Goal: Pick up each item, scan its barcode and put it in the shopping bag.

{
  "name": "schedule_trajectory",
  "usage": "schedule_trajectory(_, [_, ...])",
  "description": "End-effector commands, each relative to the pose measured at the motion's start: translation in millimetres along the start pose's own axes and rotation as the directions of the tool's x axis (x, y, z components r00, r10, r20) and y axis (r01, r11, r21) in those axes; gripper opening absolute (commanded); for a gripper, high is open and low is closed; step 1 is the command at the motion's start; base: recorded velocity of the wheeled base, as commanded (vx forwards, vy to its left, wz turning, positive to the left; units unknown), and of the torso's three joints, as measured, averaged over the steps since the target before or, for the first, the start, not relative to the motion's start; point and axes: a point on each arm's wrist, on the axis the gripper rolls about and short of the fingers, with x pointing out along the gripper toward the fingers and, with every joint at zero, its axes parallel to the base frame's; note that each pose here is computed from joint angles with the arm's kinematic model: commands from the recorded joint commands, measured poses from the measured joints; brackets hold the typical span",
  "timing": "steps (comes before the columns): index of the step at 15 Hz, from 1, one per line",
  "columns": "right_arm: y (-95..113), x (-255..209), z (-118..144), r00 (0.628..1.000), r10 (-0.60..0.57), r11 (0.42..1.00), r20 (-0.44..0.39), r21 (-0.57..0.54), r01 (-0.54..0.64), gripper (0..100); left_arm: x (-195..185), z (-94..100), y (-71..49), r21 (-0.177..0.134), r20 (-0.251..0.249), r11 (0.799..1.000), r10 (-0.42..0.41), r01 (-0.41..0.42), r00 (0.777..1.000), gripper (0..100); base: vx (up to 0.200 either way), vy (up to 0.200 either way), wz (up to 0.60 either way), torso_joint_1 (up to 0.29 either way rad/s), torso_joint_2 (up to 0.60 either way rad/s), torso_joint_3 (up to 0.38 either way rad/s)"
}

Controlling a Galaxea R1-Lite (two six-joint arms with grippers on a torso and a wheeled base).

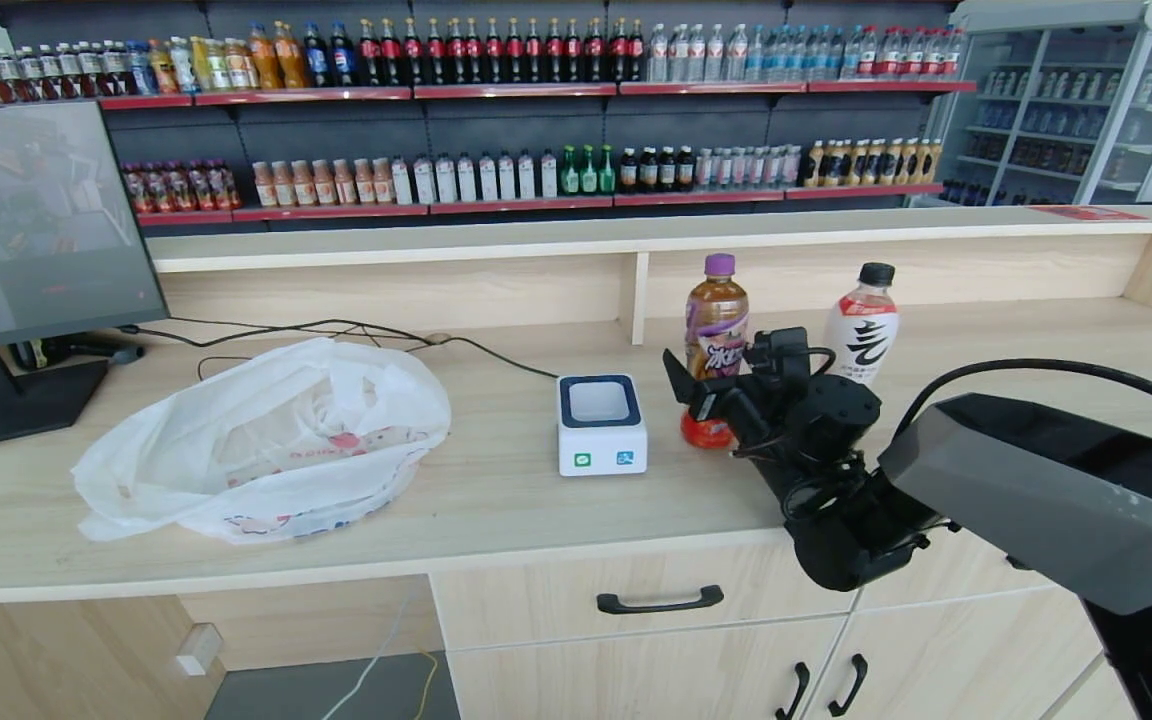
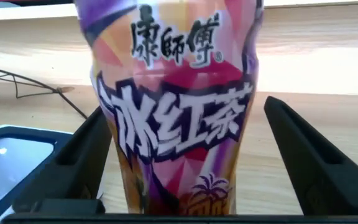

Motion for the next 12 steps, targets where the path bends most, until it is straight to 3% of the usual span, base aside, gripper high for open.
schedule_trajectory(1, [2,-3,-6,1.000,-0.021,1.000,-0.020,0.012,0.021,0,0,0.0,0.0,0.000,0.000,1.000,0.000,0.000,1.000,100,0.000,0.000,0.00,0.000,0.00,0.000])
schedule_trajectory(6, [14,-3,22,0.999,-0.001,0.999,0.035,0.033,0.000,0,0,0.0,0.0,0.000,0.000,1.000,0.000,0.000,1.000,100,0.000,0.000,0.00,0.000,0.00,0.000])
schedule_trajectory(9, [13,-19,23,1.000,-0.002,1.000,-0.022,0.030,0.003,0,0,0.0,0.0,0.000,0.000,1.000,0.000,0.000,1.000,100,0.000,0.000,0.00,0.000,0.00,0.000])
schedule_trajectory(12, [15,-23,35,1.000,0.006,0.999,-0.014,0.033,-0.005,0,0,0.0,0.0,0.000,0.000,1.000,0.000,0.000,1.000,100,0.000,0.000,0.00,0.000,0.00,0.000])
